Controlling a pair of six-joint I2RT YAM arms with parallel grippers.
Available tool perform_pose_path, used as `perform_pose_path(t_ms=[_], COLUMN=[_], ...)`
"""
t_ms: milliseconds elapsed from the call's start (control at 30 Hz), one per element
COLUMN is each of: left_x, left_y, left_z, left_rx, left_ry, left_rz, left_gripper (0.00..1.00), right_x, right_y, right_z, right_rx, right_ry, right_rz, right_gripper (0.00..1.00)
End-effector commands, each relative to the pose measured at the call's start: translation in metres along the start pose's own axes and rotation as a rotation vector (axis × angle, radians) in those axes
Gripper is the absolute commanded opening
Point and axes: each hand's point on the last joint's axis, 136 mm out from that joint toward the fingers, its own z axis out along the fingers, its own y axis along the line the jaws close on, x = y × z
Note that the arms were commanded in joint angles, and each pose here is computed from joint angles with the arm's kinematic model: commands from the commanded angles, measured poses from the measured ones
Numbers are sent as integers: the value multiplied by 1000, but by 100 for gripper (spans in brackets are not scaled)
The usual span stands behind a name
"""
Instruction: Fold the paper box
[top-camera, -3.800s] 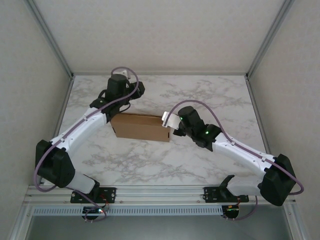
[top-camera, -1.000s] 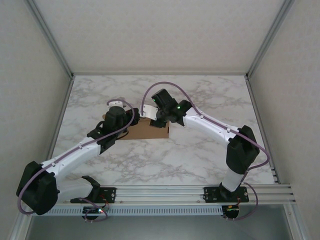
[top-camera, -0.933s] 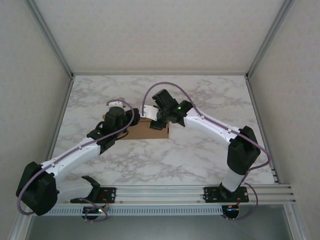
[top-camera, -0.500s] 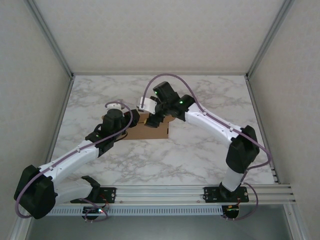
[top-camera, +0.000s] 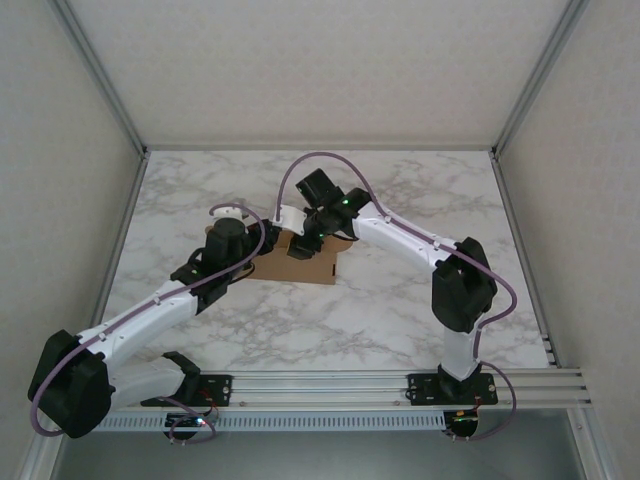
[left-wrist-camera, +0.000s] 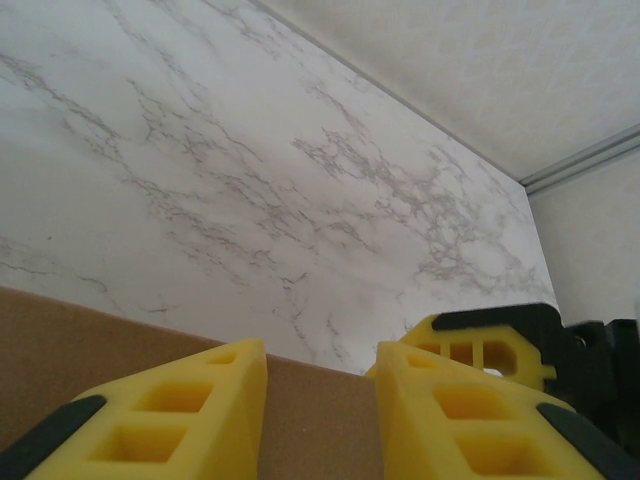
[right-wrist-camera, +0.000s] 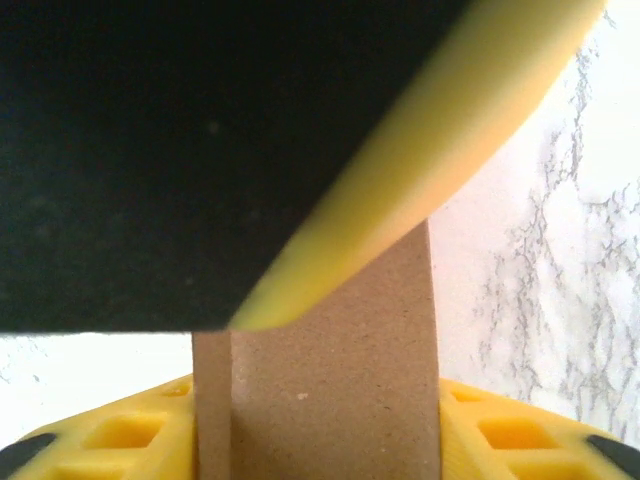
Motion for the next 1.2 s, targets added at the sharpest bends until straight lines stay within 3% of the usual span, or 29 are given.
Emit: perform_pose_path(t_ms=[0, 67, 200, 367, 467, 600, 733, 900, 1167], left_x=[25, 27, 35, 34, 33, 30, 29, 27, 29], left_y=[22, 26, 36, 35, 34, 33, 34, 35, 39], left_z=[0, 0, 2, 2, 1, -2, -3, -3, -2], left_rx=[-73, -79, -94, -91, -89, -83, -92, -97, -117], left_ry=[79, 76, 83, 77, 74, 65, 60, 52, 53], left_rz=[2, 3, -3, -5, -2, -2, 2, -1, 7], left_gripper=[35, 35, 35, 35, 35, 35, 36, 37, 37], right_x=[-2, -2, -12, -39, -33, 11, 53, 88, 89], right_y=[0, -2, 2, -4, -25, -37, -20, 5, 13], right_z=[2, 0, -13, -76, -117, -141, -148, -137, -115], right_rx=[6, 23, 23, 101, 230, 381, 431, 385, 303], right_ry=[-11, -17, -71, -300, -390, -318, -189, -57, -43], right_rz=[9, 10, 46, 169, 333, 586, 763, 1031, 1180], right_gripper=[39, 39, 65, 70, 57, 0, 0, 0, 0])
